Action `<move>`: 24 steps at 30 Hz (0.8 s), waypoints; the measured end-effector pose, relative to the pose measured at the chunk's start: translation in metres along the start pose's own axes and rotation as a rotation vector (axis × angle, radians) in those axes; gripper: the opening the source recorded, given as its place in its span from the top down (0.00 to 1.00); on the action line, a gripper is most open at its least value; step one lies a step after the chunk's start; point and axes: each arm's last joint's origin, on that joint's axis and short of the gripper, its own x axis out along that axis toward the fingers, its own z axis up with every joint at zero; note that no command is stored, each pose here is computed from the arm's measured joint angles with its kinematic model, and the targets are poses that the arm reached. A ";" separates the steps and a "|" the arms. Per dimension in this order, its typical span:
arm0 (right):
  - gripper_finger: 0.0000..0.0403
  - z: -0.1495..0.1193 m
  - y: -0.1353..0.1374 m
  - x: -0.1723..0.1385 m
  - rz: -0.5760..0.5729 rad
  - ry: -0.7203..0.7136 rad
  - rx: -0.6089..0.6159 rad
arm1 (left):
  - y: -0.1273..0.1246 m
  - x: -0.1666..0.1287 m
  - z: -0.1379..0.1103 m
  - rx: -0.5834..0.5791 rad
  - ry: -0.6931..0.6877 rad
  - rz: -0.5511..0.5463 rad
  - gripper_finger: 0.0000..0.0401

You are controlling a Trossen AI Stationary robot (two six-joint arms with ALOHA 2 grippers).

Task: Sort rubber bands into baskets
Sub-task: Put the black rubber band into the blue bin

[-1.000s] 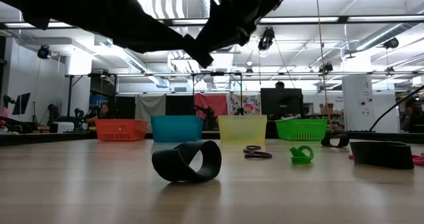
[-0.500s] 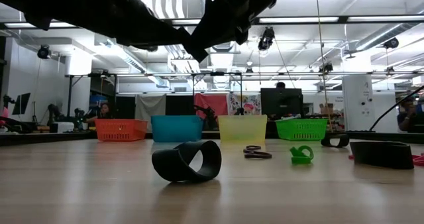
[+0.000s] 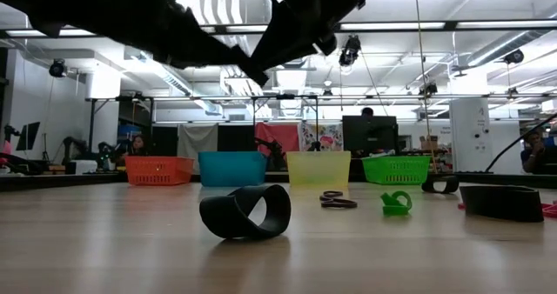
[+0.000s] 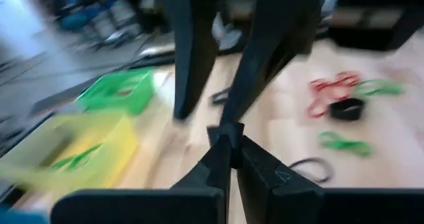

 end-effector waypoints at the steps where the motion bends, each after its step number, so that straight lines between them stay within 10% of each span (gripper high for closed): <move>1: 0.68 0.001 -0.004 -0.001 -0.010 0.001 0.009 | 0.001 0.000 -0.001 -0.004 0.018 0.041 1.00; 11: 0.53 0.002 -0.028 -0.013 -0.064 0.081 0.106 | 0.046 0.002 -0.019 -0.228 0.193 0.376 1.00; 24: 0.51 -0.019 -0.042 -0.003 -0.112 0.160 0.109 | 0.184 0.024 -0.015 -0.350 0.467 0.507 1.00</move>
